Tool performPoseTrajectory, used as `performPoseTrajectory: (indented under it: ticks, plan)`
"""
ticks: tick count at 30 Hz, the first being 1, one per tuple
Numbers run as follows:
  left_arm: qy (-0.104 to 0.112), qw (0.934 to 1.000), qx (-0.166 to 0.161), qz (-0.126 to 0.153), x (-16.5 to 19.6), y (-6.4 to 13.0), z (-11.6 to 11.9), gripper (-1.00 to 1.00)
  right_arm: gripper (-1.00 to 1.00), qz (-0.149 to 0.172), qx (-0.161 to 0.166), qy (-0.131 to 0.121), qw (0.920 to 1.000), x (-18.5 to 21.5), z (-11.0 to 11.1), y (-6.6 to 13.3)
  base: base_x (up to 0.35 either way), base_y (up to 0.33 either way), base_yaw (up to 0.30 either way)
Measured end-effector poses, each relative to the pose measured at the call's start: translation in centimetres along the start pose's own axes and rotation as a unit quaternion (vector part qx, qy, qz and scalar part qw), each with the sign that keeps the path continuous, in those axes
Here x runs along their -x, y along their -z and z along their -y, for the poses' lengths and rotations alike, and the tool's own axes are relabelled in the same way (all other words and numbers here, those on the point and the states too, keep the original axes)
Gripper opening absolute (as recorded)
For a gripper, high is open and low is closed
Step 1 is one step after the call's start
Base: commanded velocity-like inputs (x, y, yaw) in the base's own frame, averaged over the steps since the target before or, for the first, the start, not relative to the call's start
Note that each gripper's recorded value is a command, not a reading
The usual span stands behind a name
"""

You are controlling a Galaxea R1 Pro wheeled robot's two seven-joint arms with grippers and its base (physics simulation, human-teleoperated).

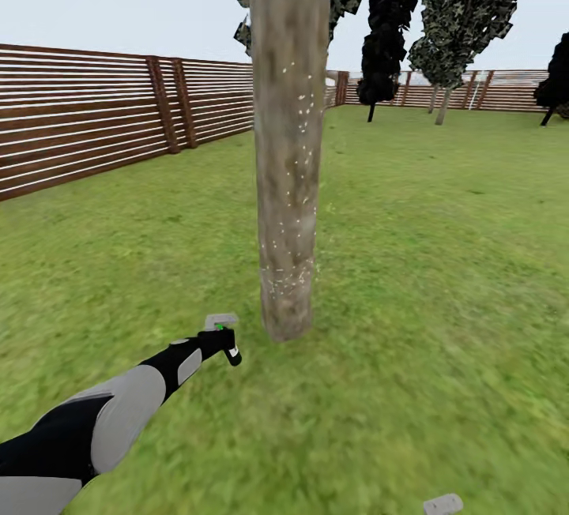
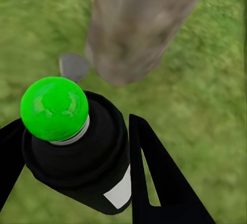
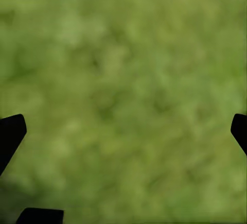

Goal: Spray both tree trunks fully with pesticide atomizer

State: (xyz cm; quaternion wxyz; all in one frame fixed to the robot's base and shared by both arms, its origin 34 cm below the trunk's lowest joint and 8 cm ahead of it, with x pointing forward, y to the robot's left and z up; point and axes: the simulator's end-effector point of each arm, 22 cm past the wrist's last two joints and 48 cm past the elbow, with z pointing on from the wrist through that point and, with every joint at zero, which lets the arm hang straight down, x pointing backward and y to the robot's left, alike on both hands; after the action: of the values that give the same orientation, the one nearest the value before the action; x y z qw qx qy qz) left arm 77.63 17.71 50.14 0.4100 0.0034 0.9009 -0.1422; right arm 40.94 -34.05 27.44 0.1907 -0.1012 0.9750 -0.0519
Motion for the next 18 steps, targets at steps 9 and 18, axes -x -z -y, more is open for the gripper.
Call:
performPoseTrajectory:
  ticks: [9, 18]
  plan:
    - [0.000, 1.0000, 0.000, -0.001, -0.03, -0.01, -0.01, -1.00, 1.00, 0.000, 0.000, 0.000, 1.0000, 0.01, -0.05, -0.01, 0.004, 0.350, -0.181]
    - [0.001, 1.0000, 0.000, -0.001, -0.03, -0.01, 0.00, -1.00, 1.00, 0.000, 0.001, 0.000, 1.0000, 0.02, -0.11, -0.01, 0.000, 0.350, -0.294]
